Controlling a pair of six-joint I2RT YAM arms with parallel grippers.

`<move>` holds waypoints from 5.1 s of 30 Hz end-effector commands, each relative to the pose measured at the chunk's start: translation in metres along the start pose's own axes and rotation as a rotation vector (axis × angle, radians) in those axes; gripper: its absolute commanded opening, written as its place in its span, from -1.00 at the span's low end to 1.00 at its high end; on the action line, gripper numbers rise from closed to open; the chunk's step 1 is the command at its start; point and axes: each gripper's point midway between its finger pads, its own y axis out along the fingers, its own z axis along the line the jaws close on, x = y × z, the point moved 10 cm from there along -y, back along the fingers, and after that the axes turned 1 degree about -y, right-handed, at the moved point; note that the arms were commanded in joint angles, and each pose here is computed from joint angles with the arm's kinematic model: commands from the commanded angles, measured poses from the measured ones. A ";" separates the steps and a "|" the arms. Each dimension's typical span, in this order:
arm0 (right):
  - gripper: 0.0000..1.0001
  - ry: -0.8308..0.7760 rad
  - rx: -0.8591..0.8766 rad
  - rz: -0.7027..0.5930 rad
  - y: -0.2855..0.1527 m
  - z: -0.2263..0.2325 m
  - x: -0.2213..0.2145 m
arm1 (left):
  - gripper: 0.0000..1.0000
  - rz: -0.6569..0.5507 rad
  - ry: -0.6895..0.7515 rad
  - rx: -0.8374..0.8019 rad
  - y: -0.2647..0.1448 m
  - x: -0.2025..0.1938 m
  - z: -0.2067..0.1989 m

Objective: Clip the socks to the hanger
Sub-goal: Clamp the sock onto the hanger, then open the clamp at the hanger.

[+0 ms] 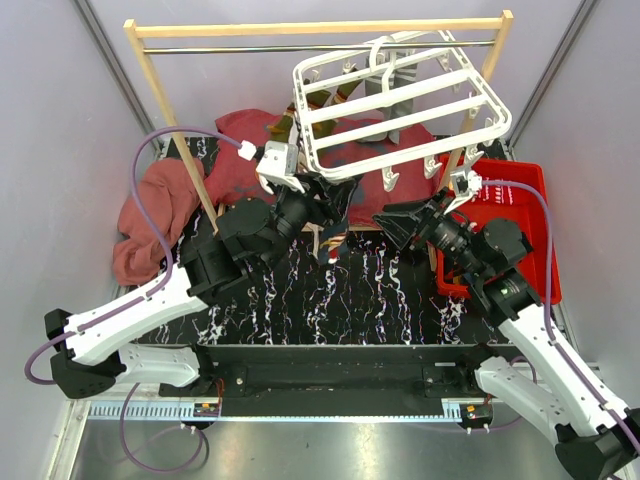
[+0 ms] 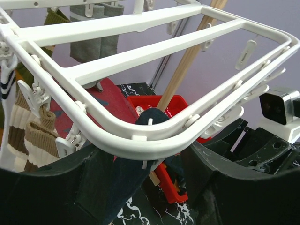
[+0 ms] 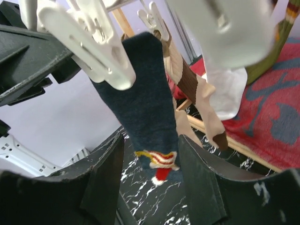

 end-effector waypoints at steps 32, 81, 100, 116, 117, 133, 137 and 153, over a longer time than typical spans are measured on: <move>-0.81 -0.217 0.252 -0.159 0.046 0.012 0.042 | 0.18 -0.023 0.033 0.092 0.010 0.028 0.016; -0.84 -0.666 -0.264 -0.077 0.116 0.065 -0.063 | -0.35 0.171 -0.021 0.137 -0.021 0.012 0.025; -0.02 -0.525 -0.094 -0.079 0.089 0.075 -0.060 | -1.00 0.155 0.038 0.134 -0.025 0.022 0.027; 0.09 -0.380 0.103 -0.132 0.073 0.060 -0.033 | -1.00 0.174 0.003 0.036 -0.025 0.038 0.013; 0.11 -0.419 0.093 -0.146 0.074 0.059 -0.032 | -1.00 0.174 -0.004 0.021 -0.025 0.040 0.011; 0.23 -0.762 0.094 -0.270 0.083 0.043 0.002 | -1.00 0.203 -0.037 0.000 -0.029 0.048 0.005; 0.07 -0.782 0.126 -0.290 0.082 0.051 0.015 | -1.00 0.207 -0.038 -0.001 -0.028 0.047 0.005; -0.02 -0.830 0.083 -0.326 0.088 0.050 0.028 | -1.00 0.224 -0.036 -0.003 -0.027 0.044 0.005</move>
